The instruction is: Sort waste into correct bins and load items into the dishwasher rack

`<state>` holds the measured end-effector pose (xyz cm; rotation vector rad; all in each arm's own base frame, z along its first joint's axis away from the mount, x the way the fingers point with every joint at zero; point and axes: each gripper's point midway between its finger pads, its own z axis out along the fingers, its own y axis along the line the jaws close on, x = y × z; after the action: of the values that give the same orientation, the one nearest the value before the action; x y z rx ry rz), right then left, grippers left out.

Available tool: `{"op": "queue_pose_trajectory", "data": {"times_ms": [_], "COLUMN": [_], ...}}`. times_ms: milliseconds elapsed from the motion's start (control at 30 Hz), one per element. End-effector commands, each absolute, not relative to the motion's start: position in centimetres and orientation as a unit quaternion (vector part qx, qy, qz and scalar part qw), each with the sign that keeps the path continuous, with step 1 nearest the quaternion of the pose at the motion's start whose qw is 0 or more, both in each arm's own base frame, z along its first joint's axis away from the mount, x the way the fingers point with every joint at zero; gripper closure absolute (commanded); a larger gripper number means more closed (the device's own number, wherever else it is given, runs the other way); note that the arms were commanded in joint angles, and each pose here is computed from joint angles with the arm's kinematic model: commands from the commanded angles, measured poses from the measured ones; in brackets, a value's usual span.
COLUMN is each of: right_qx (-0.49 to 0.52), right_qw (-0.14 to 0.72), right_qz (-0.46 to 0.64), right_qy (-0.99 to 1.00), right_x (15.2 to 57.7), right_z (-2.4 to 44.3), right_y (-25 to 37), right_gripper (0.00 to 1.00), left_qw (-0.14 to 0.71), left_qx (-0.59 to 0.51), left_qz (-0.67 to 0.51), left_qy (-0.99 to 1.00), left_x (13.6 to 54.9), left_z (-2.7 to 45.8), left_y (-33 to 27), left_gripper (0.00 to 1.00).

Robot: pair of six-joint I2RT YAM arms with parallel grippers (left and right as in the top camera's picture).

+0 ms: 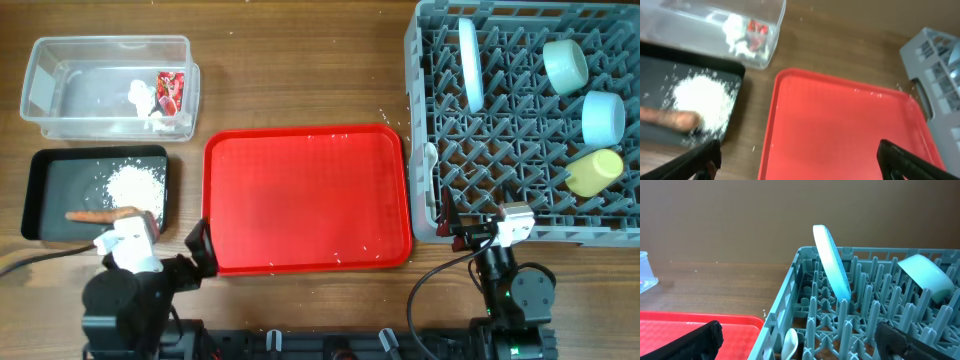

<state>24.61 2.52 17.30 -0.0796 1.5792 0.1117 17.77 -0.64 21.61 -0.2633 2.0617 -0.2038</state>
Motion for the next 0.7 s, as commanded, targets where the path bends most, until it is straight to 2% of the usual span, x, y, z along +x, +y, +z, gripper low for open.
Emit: {"op": "queue_pose_trajectory", "data": {"times_ms": [0,333,533,667], "right_qx": [-0.045,-0.045,-0.044,-0.045], "right_qw": [0.707,0.707,0.707,0.707], "right_qz": [0.049,0.049,0.049,0.049], "right_qy": [0.704,0.704,0.704,0.704], "right_x": [24.5,24.5,24.5,24.5], "right_z": [17.6,17.6,17.6,17.6], "right_y": [2.7,2.7,2.7,2.7], "right_gripper": [0.00,0.00,0.01,0.00], "left_qw": [0.549,0.695,0.675,0.674], "left_qx": [-0.111,-0.092,-0.065,-0.068], "left_qz": [-0.084,-0.103,-0.088,-0.095], "left_qy": [0.824,0.705,0.730,0.729], "left_x": [19.4,24.2,24.6,24.6], "left_z": [19.6,18.9,15.7,15.7], "left_y": [-0.3,-0.4,-0.9,-1.0], "left_gripper": [0.00,0.00,0.00,0.00]}}
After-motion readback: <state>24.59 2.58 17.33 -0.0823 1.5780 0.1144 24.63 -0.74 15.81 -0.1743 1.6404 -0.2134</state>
